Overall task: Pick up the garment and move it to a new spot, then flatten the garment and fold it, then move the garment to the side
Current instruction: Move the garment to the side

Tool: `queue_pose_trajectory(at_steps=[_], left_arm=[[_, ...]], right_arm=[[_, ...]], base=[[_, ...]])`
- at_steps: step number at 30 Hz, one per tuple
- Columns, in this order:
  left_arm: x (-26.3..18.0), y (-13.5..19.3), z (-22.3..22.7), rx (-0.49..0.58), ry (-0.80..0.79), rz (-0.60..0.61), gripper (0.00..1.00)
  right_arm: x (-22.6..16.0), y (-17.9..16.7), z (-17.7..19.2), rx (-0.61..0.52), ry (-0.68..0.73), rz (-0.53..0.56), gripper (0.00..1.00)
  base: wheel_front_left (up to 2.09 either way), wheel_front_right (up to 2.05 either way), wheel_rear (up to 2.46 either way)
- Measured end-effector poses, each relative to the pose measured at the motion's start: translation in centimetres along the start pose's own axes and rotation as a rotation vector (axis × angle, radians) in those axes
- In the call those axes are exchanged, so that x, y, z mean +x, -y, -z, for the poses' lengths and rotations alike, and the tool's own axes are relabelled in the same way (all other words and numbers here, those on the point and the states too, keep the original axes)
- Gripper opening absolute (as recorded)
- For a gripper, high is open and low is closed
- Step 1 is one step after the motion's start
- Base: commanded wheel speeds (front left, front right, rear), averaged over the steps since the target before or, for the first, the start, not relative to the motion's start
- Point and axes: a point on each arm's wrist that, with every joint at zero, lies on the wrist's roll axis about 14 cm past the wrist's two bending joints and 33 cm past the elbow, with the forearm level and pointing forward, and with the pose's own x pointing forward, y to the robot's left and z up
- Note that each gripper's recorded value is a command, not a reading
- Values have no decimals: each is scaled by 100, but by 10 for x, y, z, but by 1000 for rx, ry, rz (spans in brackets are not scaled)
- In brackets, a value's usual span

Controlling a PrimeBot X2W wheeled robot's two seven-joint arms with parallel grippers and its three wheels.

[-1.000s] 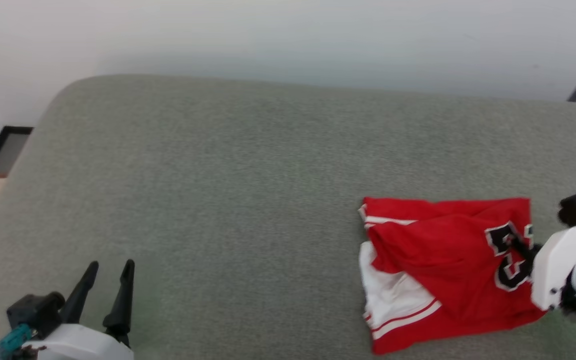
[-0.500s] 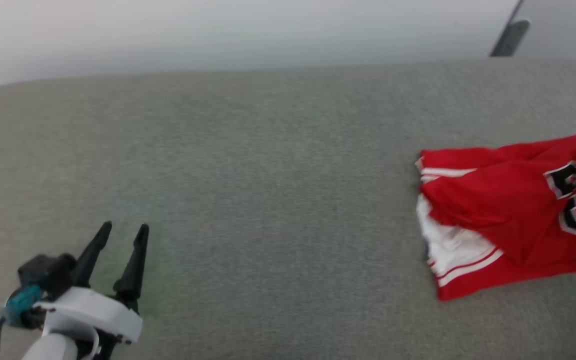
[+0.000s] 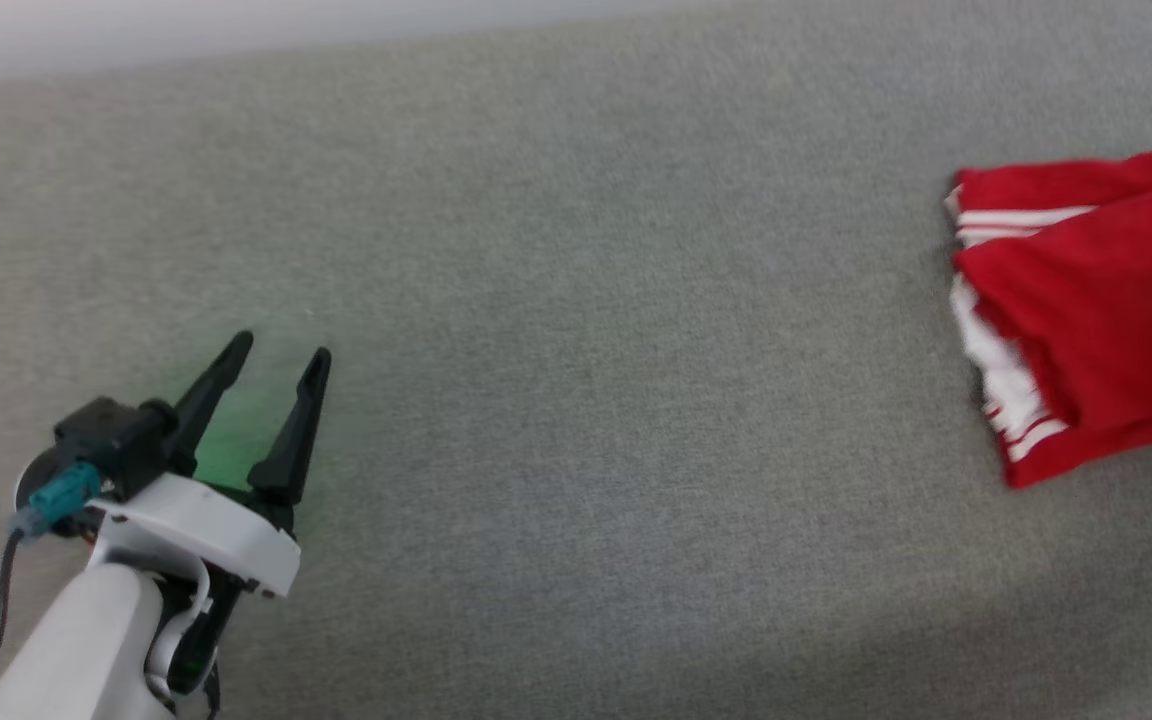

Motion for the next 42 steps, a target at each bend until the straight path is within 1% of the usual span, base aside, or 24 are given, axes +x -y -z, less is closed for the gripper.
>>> queue_pose_trajectory(at_steps=[7,10,16,21,24,26,27,28,29,30,31,38,42], left_arm=[[26,7,21,-5,-41,62,100],[32,6,29,-6,-52,74,100],[39,4,40,-14,-71,88,100],[38,2,40,-19,-70,84,100],[36,-1,40,-19,-69,76,100],[34,-4,38,-18,-66,66,100],[33,-6,37,-18,-66,60,100],[32,-6,36,-17,-64,57,100],[31,-8,36,-14,-65,53,100],[30,-8,35,-13,-65,51,100],[29,-9,34,-12,-63,47,100],[17,-8,22,-7,-43,29,100],[7,-9,13,-6,-25,8,100]], right_arm=[[7,51,5,-111,6,142,0],[13,60,11,-137,-5,176,0],[32,51,31,-137,-34,181,0],[45,34,49,-89,-71,168,0],[50,30,50,-64,-74,172,0],[51,30,50,-54,-74,179,8],[51,30,50,-46,-72,182,27],[51,30,47,-43,-60,185,39],[51,31,44,-44,-48,187,55],[52,30,40,-43,-36,187,95],[51,30,37,-39,-28,189,100],[46,27,10,-29,66,184,100],[39,23,-12,-4,160,175,100]], base=[[0,0,0],[0,0,0],[0,0,0],[0,0,0],[0,0,0],[0,0,0],[0,0,0],[0,0,0],[0,0,0],[0,0,0],[0,0,0],[0,0,0],[0,0,0]])
